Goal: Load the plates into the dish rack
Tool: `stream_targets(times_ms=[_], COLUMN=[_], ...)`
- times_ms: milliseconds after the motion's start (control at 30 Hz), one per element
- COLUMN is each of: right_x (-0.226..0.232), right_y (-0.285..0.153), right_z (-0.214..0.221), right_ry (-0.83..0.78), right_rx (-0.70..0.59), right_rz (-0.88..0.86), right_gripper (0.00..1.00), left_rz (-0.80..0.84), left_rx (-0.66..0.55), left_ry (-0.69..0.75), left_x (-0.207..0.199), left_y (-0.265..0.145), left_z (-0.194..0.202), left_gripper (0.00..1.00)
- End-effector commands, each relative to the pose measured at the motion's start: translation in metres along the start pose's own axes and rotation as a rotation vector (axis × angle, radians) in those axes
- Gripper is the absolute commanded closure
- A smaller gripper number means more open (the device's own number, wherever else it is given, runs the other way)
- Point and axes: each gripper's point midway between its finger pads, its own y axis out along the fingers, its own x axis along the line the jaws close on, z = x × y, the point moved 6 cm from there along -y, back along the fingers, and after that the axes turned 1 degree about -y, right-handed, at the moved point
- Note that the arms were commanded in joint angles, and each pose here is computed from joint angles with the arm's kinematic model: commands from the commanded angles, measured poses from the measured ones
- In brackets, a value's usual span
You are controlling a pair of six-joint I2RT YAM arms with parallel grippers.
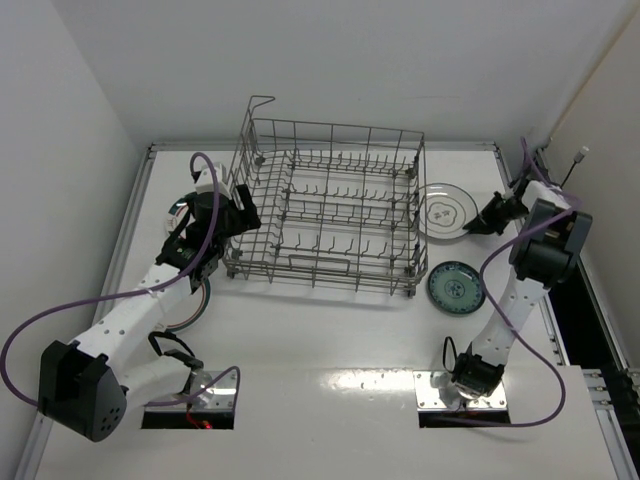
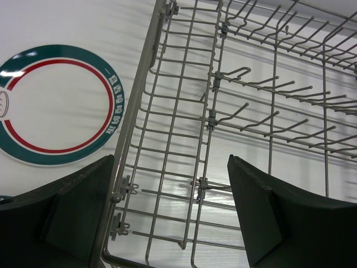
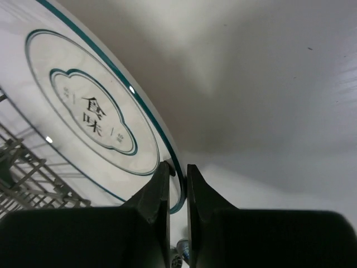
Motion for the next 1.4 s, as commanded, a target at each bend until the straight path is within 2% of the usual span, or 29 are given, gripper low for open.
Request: stream_targets(times_ms=[0,33,133,167,267,300,367,400,600,667,833,967,1167,1367], right_x=[-0.013,-0.019,-0.028,-0.022,-0.008,0.005,0.021,0.039,0.088,0.107,0.133,0.16,0.177,0.183], right_y=[-0.002,0.002,-0.026,-0.059,-0.112,-0.154,-0.192,-0.226,-0.31,-0.32,-0.307,-0.265,-0.226,-0.211], right_z=[0.002,0.008,0.009,0.003,0.005,0.008,0.015,0.026,0.059,0.073,0.105,0.137,0.165,0.162], right_ry=[-0.034,-0.027,-0.03,-0.043,-0.033,-0.044,-0.051,-0.065,-0.134,-0.19,-0.3,-0.417,-0.488,-0.524], right_rx=[0.02,0.036,-0.058,-0.153,-0.341,-0.478,-0.599,-0.698,-0.925,-0.939,-0.883,-0.814,-0.768,-0.786], right_rz=[0.12,0.144,0.222,0.247,0.286,0.284,0.27,0.246,0.193,0.164,0.126,0.076,0.168,0.328], right_gripper=[1.0,1.0,1.0,1.0,1.0,1.0,1.0,1.0,1.0,1.0,1.0,1.0,1.0,1.0], left_rz=[0.059,0.059,0.059,0.046,0.01,-0.012,-0.038,-0.053,-0.074,-0.074,-0.078,-0.081,-0.081,-0.085], left_rx=[-0.041,-0.041,-0.041,-0.037,-0.034,-0.044,-0.044,-0.039,-0.049,-0.049,-0.041,-0.034,-0.033,-0.026], left_ry=[-0.022,-0.022,-0.022,-0.028,-0.033,-0.044,-0.04,-0.045,-0.045,-0.045,-0.041,-0.038,-0.038,-0.034], left_x=[-0.014,-0.014,-0.014,-0.012,-0.008,-0.006,-0.002,0.0,0.002,0.002,0.002,0.002,0.002,0.003], left_y=[0.0,0.0,0.0,0.0,0.0,0.0,0.0,0.0,0.0,0.0,0.002,0.004,0.004,0.006], left_z=[-0.012,-0.012,-0.012,-0.011,-0.01,-0.011,-0.01,-0.008,-0.009,-0.009,-0.007,-0.005,-0.005,-0.003], left_gripper=[0.22,0.22,0.22,0.22,0.22,0.22,0.22,0.22,0.22,0.22,0.22,0.22,0.22,0.22])
